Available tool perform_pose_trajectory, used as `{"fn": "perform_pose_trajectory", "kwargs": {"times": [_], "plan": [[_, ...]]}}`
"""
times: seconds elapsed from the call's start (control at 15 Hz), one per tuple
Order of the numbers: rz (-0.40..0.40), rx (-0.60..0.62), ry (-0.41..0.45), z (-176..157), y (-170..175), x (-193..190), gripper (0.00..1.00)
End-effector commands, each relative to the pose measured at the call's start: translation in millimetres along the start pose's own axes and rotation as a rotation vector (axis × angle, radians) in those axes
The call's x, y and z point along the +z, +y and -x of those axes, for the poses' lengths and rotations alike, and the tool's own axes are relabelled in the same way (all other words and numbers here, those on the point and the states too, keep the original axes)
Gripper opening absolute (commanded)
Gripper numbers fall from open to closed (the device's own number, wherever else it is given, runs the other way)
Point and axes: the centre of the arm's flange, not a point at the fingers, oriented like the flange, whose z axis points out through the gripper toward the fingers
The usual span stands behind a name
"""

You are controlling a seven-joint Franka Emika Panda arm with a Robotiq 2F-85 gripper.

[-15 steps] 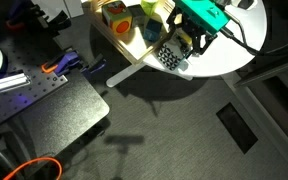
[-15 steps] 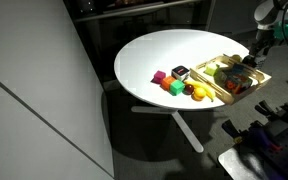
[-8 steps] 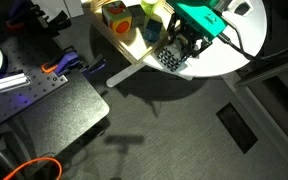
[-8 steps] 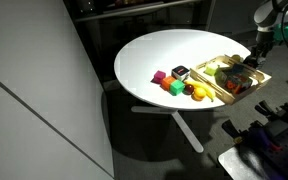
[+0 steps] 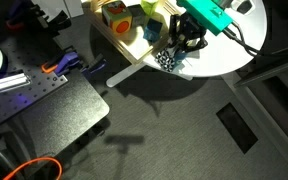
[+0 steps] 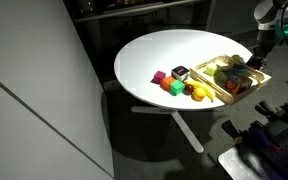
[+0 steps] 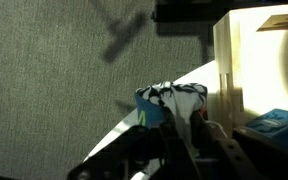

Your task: Put the plushy cube and yellow plastic fruit on the right and in the crate

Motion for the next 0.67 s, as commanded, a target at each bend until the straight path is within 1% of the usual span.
{"fn": "perform_pose_trajectory", "kwargs": {"times": [0.0,0.13,0.33,0.6], "plan": [[0.011,-0.041,-0.032,8.7,-0.9,-39.5,0.05],[0.022,-0.052,-0.036,11.7,-3.4,-57.5,0.07],[0.041,-0.064,-0.011,11.2,-10.8,-85.4,0.06],[0.052,-0.094,0.034,-2.3,-30.5,-106.9,0.06]]}}
